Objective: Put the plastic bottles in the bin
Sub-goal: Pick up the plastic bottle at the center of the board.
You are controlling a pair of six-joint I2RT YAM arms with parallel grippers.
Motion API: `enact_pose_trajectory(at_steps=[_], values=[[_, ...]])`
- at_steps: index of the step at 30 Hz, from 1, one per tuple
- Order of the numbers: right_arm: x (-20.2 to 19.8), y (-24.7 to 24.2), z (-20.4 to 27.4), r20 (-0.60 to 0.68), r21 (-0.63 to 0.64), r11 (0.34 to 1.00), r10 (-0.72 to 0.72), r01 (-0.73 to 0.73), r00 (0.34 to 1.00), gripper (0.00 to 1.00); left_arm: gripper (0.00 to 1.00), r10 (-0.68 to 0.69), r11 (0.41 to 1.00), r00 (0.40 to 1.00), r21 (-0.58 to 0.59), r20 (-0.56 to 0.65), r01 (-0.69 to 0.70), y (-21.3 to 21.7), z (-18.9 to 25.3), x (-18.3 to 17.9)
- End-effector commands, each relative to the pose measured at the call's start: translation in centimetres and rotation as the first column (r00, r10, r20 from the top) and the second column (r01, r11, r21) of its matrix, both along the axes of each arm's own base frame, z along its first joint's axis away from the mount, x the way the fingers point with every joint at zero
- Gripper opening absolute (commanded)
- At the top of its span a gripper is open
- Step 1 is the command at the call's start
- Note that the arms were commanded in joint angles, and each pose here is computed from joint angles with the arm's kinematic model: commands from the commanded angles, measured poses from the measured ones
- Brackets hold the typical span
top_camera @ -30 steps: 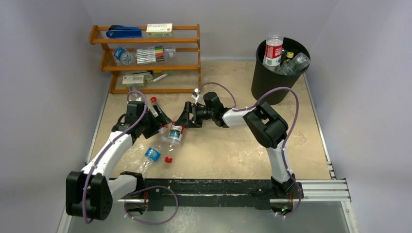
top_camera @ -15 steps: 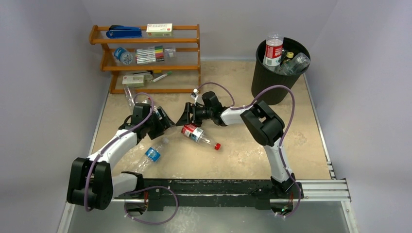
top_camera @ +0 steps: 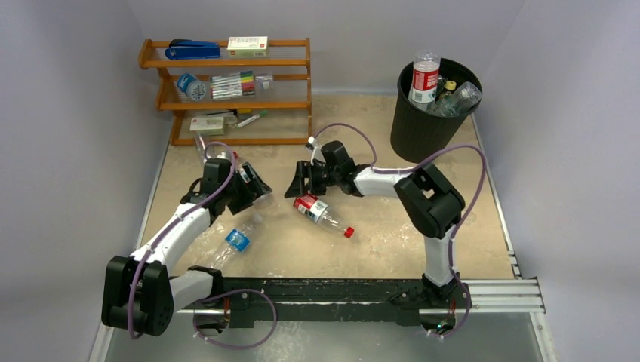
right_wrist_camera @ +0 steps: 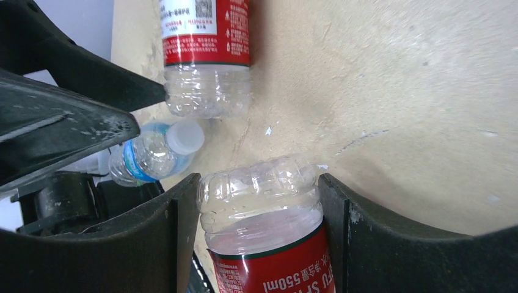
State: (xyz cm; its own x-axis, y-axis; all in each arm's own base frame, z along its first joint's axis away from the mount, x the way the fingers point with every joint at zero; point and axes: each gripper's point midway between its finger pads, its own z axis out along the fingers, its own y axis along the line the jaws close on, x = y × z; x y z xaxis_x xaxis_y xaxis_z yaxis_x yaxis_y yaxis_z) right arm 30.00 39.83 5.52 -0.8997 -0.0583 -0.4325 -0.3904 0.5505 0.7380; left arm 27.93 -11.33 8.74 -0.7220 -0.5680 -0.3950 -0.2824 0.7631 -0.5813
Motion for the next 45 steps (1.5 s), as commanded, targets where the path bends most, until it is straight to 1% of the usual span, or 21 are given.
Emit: enact_pose_trajectory(at_steps=[1, 5, 9, 12, 15, 17, 18, 22, 25, 27, 32, 35, 41, 45], values=[[2.7, -2.6, 3.6, 0.151, -0.035, 0.997, -0.066, 0.072, 0.986, 0.58, 0.8, 0.001, 1.0, 0.997, 0.0, 0.076, -0.001, -0.1, 2.5, 1.3], [4.4, -4.7, 5.7, 0.211, -0.055, 0.991, -0.108, 0.122, 0.972, 0.58, 0.8, -0.005, 1.0, 0.997, -0.004, 0.078, 0.006, -0.2, 2.6, 1.3], [6.6, -7.3, 9.2, 0.282, -0.052, 0.981, -0.163, 0.185, 0.945, 0.58, 0.8, -0.008, 1.0, 0.997, -0.002, 0.081, 0.008, -0.2, 2.7, 1.3], [8.9, -10.2, 13.2, 0.354, -0.03, 0.968, -0.222, 0.248, 0.909, 0.58, 0.81, -0.008, 1.0, 0.997, 0.001, 0.083, 0.008, -0.2, 2.8, 1.3], [11.3, -13.8, 18.4, 0.421, 0.029, 0.948, -0.299, 0.317, 0.856, 0.59, 0.81, -0.006, 1.0, 0.996, 0.003, 0.084, 0.006, -0.1, 2.7, 1.3], [13.0, -16.8, 23.0, 0.474, 0.088, 0.926, -0.362, 0.366, 0.803, 0.58, 0.81, -0.005, 1.0, 0.997, 0.002, 0.082, 0.005, -0.1, 2.6, 1.3], [14.0, -19.0, 25.0, 0.496, 0.111, 0.907, -0.405, 0.406, 0.768, 0.58, 0.81, -0.004, 1.0, 0.997, 0.001, 0.081, 0.004, -0.1, 2.5, 1.3], [15.5, -24.8, 33.2, 0.582, 0.221, 0.851, -0.508, 0.477, 0.636, 0.59, 0.81, -0.004, 1.0, 0.997, -0.007, 0.078, 0.005, -0.2, 2.1, 1.3], [15.8, -27.9, 38.0, 0.617, 0.294, 0.816, -0.56, 0.498, 0.553, 0.59, 0.81, -0.005, 1.0, 0.997, -0.005, 0.077, 0.005, -0.2, 2.0, 1.2], [15.9, -29.7, 40.3, 0.635, 0.33, 0.792, -0.588, 0.513, 0.5, 0.59, 0.81, -0.005, 1.0, 0.997, -0.006, 0.079, 0.005, -0.2, 2.0, 1.2], [17.0, -34.2, 43.3, 0.641, 0.4, 0.736, -0.651, 0.546, 0.407, 0.59, 0.81, -0.004, 1.0, 0.996, -0.007, 0.084, 0.004, -0.2, 2.1, 1.2], [18.0, -36.9, 44.6, 0.647, 0.449, 0.692, -0.688, 0.565, 0.328, 0.59, 0.82, -0.006, 1.0, 0.996, -0.008, 0.084, 0.007, -0.2, 2.1, 1.2], [19.3, -38.6, 48.5, 0.679, 0.555, 0.659, -0.712, 0.507, 0.181, 0.59, 0.82, -0.007, 1.0, 0.996, -0.01, 0.086, 0.008, -0.3, 2.1, 1.4], [19.7, -40.0, 50.0, 0.697, 0.582, 0.623, -0.713, 0.523, 0.073, 0.59, 0.82, -0.004, 1.0, 0.996, -0.011, 0.086, 0.005, -0.3, 2.1, 1.4]])
